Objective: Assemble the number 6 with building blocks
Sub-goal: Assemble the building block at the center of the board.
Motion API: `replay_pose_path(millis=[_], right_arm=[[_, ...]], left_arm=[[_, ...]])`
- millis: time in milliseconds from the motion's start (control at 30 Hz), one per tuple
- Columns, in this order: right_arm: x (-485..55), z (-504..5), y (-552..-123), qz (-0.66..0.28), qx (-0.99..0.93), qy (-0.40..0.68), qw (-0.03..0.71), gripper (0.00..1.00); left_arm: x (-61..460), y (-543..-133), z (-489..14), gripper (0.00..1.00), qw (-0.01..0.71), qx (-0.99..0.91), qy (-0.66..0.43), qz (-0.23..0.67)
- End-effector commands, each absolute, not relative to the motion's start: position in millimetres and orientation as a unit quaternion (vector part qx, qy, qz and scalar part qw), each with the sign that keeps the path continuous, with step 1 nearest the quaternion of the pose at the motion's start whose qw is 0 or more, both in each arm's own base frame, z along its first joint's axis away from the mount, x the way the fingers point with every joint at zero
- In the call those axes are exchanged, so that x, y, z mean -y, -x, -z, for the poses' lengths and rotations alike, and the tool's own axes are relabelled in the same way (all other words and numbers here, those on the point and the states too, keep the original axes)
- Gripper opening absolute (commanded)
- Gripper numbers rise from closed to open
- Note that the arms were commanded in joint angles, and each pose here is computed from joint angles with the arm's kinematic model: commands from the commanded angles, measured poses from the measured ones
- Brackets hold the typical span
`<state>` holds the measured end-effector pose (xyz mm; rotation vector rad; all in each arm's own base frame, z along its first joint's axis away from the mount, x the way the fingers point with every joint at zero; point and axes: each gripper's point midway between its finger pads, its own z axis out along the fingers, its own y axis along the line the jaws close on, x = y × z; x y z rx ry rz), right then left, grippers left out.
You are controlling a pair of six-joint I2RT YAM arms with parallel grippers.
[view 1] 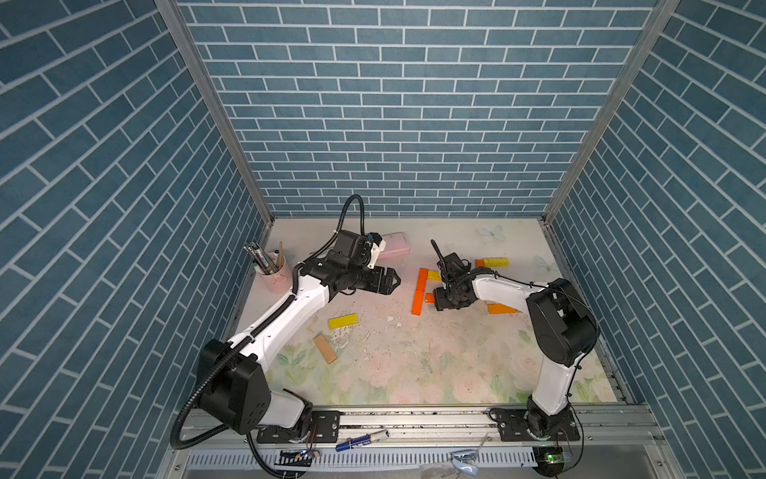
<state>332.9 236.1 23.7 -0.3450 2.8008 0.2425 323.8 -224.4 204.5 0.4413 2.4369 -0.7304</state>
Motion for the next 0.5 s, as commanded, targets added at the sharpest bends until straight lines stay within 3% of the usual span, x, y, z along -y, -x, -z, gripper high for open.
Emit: replay_pose_path(millis=[0,467], right_arm=[[-237.4,-10.8,-324.6,-0.085,-0.984,0.093,0.125,0.64],[-239.7,-6.4,-322.4,-0.086,-0.986,0.086,0.117,0.63]], left_arm=[[223.1,-327.0,-205.7,0.91,0.279,-0.907,-0.158,0.273],[223.5,-326.3,-206.7,0.91,0.279,-0.906,-0.159,0.275]])
